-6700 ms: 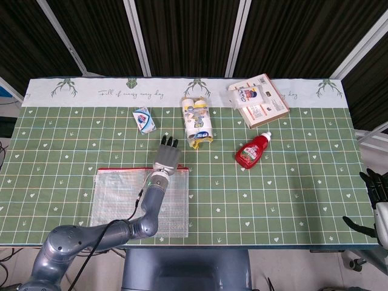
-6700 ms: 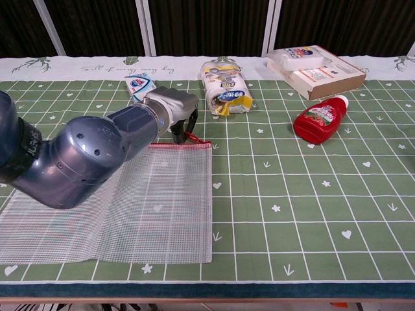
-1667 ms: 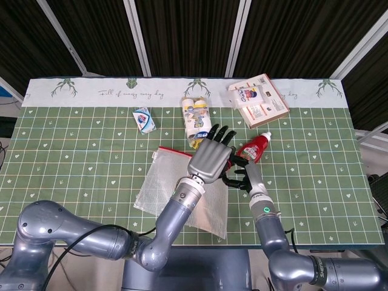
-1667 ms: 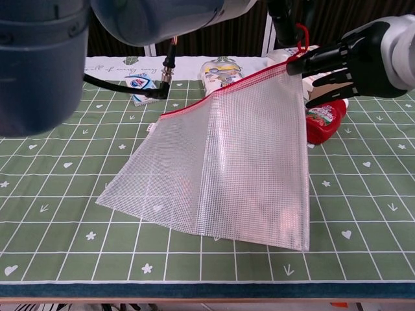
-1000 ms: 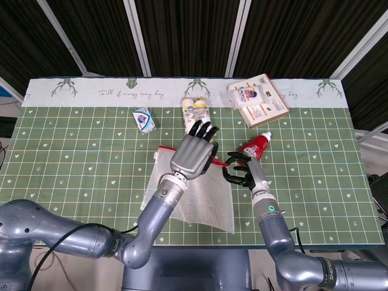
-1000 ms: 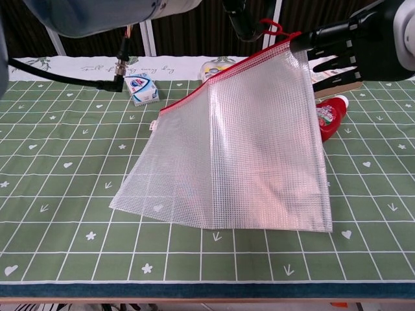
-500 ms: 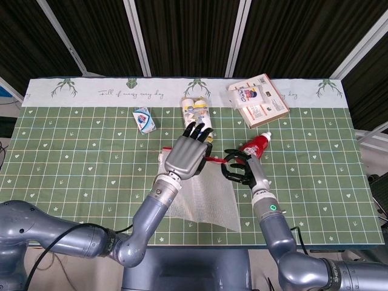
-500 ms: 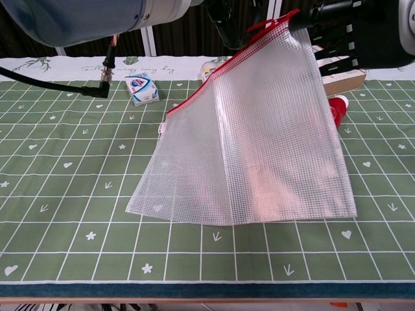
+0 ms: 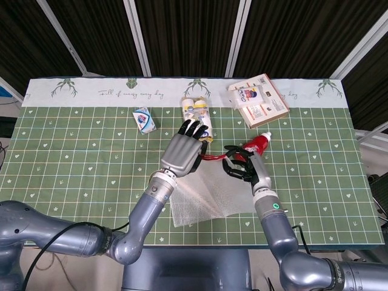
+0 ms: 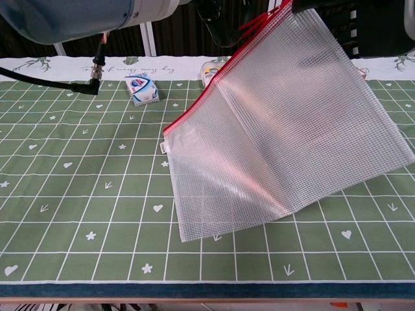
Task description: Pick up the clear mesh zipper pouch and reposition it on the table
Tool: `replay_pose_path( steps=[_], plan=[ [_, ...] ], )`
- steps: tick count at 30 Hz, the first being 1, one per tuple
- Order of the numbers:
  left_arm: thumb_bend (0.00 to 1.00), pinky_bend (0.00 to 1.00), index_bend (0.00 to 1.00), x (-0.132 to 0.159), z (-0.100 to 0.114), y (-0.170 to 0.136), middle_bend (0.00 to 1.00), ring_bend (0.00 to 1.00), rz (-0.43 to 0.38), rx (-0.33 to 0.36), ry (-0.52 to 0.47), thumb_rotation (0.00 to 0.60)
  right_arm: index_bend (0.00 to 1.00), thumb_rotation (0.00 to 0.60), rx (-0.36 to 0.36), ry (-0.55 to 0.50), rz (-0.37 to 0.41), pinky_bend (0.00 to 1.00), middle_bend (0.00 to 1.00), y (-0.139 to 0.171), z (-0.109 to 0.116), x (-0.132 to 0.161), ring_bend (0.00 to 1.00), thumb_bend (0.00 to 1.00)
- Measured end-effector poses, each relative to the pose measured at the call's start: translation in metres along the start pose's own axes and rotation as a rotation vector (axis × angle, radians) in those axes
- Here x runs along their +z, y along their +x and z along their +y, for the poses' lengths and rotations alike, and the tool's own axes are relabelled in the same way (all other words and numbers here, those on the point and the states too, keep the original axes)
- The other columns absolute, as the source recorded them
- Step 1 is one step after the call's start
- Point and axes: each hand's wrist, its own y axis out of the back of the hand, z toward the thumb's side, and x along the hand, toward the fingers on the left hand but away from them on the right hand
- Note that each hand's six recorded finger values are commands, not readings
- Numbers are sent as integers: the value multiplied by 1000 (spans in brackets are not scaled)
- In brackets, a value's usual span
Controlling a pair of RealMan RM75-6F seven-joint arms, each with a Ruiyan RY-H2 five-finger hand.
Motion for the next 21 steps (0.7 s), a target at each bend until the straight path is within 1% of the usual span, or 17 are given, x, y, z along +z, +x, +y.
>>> replay_pose_path(
  steps=[12,16,21],
  plan=[
    [495,0,577,-12,2,-3,122,0,19,1,0,600,641,600,-36,-33,33,234,257,0,10,11,0,533],
    [495,0,578,-19,5,-7,122,0,28,3,-9,600,640,600,-60,-27,44,233,257,-1,17,15,0,534],
    [495,0,577,-40,14,-19,122,0,47,16,-10,600,640,600,-101,-17,68,233,257,-1,33,25,0,534]
  ],
)
